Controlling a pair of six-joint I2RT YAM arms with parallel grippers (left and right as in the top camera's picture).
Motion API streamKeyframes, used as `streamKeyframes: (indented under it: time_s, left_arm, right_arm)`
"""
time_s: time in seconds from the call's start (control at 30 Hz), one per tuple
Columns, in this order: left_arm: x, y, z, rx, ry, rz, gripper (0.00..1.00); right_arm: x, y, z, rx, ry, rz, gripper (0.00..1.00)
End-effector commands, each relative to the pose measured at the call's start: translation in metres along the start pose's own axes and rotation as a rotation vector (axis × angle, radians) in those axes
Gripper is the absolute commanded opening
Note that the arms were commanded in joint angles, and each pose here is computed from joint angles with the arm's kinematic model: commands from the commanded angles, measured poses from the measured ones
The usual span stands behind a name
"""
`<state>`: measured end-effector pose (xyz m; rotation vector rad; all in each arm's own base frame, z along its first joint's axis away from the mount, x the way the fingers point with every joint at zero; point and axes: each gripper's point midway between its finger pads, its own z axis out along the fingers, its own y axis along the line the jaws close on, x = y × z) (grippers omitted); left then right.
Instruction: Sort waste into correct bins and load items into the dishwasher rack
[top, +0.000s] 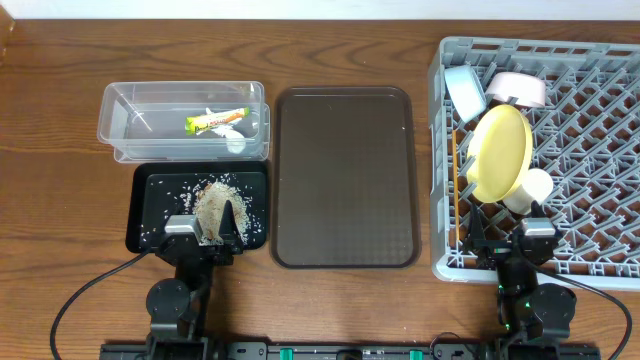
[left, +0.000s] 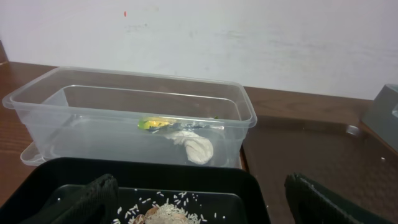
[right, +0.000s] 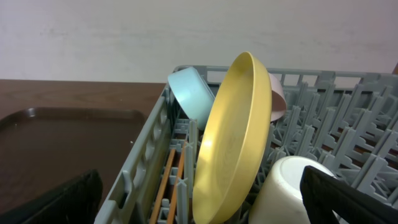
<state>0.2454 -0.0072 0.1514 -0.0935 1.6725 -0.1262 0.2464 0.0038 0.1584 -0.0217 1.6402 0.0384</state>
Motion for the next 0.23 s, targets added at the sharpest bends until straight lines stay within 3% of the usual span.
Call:
streamKeyframes:
  time_s: [0.0,0.2]
  left_arm:
    - [0.0137,0.0048,0.0,-0.02,0.047,0.016,0.88]
    - [0.0137,0.0048,0.0,-0.02,0.047,0.016,0.88]
  right_arm:
    - [0.0007,0.0044,-0.0001,-0.017,0.001,-0.009,0.99]
    - [0.0007,0.0044,-0.0001,-0.017,0.001,-0.009,0.99]
